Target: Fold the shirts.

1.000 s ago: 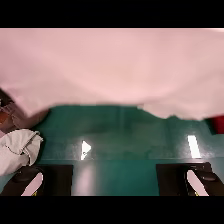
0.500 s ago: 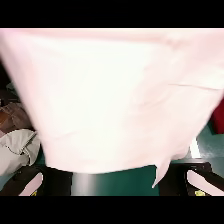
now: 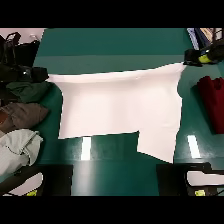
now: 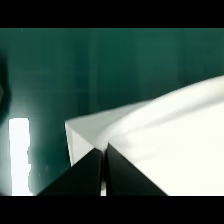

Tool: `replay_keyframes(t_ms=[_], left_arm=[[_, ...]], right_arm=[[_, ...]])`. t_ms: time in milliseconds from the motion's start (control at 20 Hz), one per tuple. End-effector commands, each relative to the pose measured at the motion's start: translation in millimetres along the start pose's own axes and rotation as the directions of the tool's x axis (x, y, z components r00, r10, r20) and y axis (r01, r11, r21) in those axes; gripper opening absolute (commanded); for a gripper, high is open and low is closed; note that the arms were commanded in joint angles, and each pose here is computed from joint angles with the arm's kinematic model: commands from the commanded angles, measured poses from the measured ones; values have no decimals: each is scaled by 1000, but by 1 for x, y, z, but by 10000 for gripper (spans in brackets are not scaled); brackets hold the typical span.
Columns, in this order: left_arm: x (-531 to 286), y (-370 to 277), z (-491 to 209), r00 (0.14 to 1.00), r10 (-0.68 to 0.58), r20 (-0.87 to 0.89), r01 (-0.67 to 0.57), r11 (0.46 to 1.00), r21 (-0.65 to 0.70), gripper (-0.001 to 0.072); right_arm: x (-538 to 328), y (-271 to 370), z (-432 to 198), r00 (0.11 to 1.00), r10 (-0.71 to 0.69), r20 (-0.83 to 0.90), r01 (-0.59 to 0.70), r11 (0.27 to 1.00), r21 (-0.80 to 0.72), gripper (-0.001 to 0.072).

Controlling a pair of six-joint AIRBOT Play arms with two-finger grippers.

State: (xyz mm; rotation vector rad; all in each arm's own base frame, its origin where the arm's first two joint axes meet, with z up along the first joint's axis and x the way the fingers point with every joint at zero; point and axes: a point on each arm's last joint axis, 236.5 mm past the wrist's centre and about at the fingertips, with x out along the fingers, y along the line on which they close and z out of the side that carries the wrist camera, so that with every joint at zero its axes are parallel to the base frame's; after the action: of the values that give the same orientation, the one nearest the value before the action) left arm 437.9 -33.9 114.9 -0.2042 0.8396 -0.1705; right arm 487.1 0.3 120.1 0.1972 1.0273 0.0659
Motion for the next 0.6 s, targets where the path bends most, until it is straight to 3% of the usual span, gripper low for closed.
replay_keyframes(t_ms=[0, 300, 550], left_arm=[[27, 17, 22, 994, 37, 102, -35, 999, -24, 30], [26, 27, 55, 968, 70, 242, -68, 998, -17, 29], [51, 31, 3, 998, 65, 27, -65, 998, 9, 30]], right_arm=[[40, 0, 19, 998, 3, 69, -5, 1000, 24, 12], [45, -3, 47, 983, -4, 183, -1, 1000, 27, 12], [49, -22, 18, 998, -38, 60, 35, 999, 35, 12]])
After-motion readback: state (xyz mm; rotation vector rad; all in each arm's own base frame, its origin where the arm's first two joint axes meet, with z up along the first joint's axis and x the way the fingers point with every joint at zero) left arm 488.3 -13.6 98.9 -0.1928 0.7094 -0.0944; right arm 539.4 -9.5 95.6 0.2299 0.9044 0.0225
